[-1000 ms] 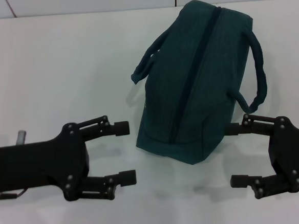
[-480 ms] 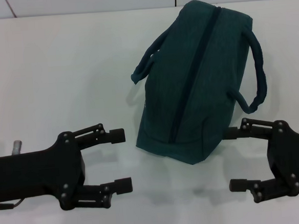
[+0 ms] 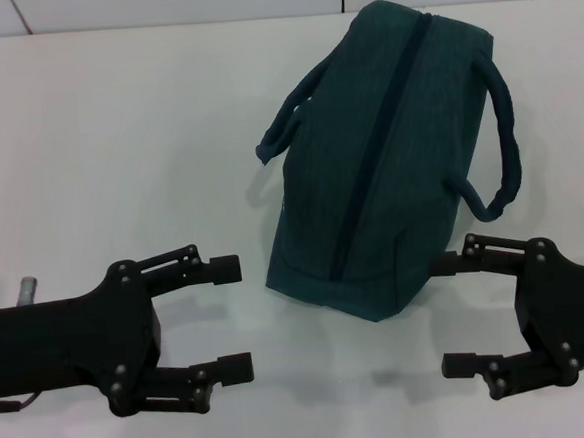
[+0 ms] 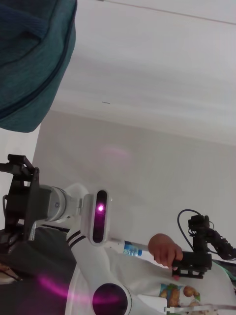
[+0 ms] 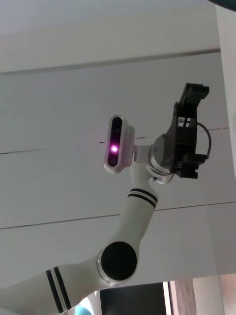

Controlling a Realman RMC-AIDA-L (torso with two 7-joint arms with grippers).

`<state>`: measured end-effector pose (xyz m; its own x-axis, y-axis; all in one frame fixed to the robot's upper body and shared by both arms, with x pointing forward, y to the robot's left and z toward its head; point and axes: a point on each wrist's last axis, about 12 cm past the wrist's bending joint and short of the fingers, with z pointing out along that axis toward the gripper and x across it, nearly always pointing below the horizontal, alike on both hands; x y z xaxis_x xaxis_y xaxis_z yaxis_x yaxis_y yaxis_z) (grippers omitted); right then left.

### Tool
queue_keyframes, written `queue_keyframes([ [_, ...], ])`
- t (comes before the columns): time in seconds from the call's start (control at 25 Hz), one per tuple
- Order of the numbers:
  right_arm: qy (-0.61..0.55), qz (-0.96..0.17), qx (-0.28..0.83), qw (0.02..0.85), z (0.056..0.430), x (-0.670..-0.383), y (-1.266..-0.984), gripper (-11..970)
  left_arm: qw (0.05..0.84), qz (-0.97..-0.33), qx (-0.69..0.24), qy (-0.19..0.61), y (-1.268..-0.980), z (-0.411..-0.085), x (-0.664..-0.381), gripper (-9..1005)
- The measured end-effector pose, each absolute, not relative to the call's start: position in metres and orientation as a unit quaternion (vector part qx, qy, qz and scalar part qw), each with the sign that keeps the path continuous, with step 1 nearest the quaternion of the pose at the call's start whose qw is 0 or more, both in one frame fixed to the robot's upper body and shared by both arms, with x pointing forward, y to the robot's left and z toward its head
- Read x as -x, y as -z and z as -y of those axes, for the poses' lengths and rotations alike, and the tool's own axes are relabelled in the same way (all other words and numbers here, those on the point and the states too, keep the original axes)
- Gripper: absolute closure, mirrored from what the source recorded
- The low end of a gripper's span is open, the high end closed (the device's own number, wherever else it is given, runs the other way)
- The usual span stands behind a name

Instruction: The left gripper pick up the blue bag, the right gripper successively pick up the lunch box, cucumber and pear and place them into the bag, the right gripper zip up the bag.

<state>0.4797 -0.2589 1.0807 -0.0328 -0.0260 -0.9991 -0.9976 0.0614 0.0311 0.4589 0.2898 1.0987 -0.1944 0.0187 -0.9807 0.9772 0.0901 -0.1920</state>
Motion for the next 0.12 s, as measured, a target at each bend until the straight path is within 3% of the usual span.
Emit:
queue_keyframes([
  [0.12, -0.486, -0.528, 0.484, 0.5, 0.2578, -0.4809, -1.0813, 89, 0.466, -0.575, -0.432, 0.515, -1.0993, -0.2909, -0.4592, 112],
])
